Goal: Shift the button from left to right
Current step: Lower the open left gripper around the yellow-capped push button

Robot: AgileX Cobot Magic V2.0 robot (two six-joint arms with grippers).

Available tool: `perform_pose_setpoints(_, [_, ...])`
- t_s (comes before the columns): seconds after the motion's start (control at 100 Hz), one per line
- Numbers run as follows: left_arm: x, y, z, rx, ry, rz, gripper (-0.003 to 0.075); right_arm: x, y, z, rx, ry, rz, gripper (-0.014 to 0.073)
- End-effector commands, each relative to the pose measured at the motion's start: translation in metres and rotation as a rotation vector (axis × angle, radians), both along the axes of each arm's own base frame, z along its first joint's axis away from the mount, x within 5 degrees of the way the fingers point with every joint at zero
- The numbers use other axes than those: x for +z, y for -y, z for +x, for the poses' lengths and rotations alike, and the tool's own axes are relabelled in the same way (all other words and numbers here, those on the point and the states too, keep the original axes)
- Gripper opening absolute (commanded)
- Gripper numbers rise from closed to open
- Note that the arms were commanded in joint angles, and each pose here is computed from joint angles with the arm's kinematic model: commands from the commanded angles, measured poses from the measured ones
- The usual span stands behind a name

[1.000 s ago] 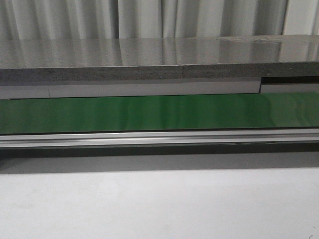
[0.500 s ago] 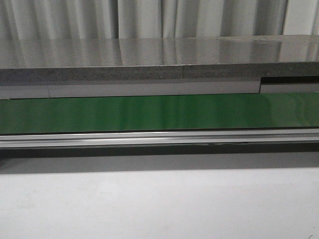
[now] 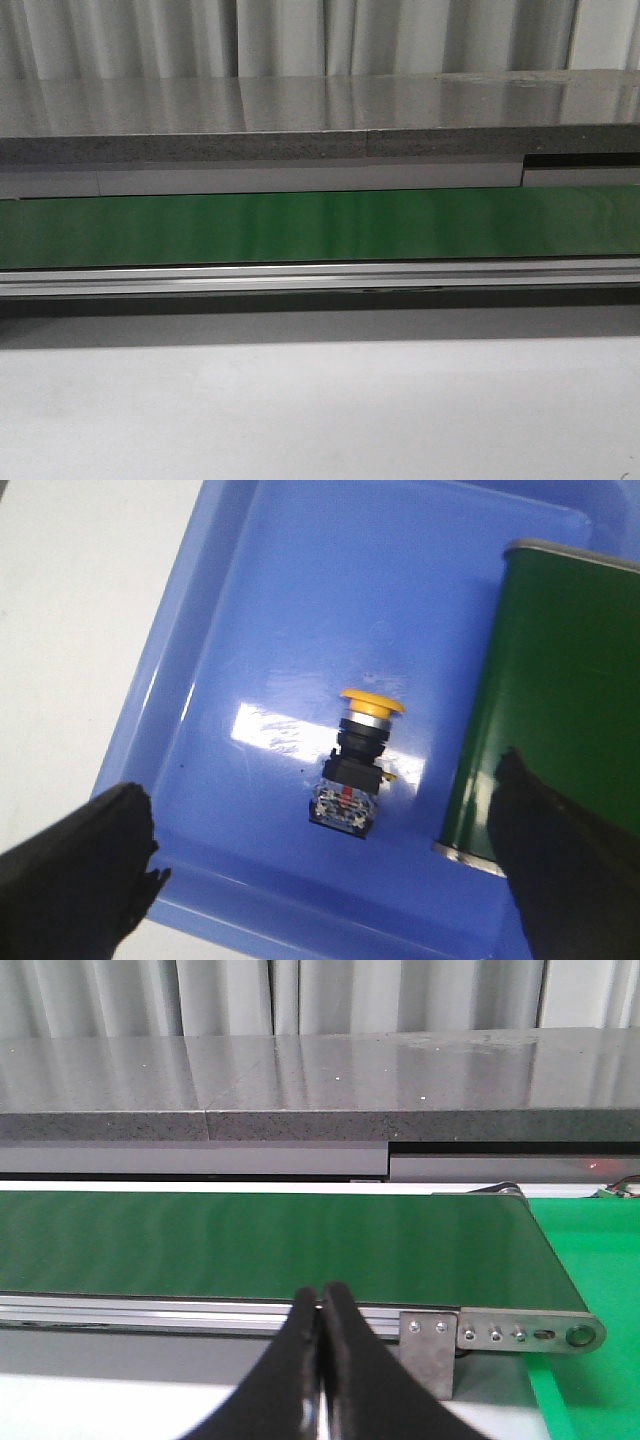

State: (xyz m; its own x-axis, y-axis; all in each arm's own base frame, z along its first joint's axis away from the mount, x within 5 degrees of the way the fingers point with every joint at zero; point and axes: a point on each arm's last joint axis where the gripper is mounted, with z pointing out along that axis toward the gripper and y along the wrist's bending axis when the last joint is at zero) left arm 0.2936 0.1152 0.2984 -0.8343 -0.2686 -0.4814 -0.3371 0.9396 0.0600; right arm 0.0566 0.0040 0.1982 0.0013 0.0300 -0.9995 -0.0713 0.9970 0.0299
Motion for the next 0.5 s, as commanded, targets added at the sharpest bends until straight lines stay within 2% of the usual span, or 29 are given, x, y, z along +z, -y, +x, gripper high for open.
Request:
perform_pose_setpoints(0.0, [0.001,-0.010,0.018,0.011,0.040,0.007,0.0651,0.014,0.000,-0.003,0.000,0.114,0.002,-0.0066])
perform_pose_setpoints(0.22, [-0.044,-0.020,0.047,0.016,-0.067,-0.053,0.0651,0.014,0.000,-0.003,0.000,0.114,0.002,-0.0066])
perform_pose_setpoints(0.49, [-0.071,-0.022,0.057,0.010,-0.123,-0.092,0.0651,0.014,0.000,-0.003,0.000,0.114,0.002,-0.0066])
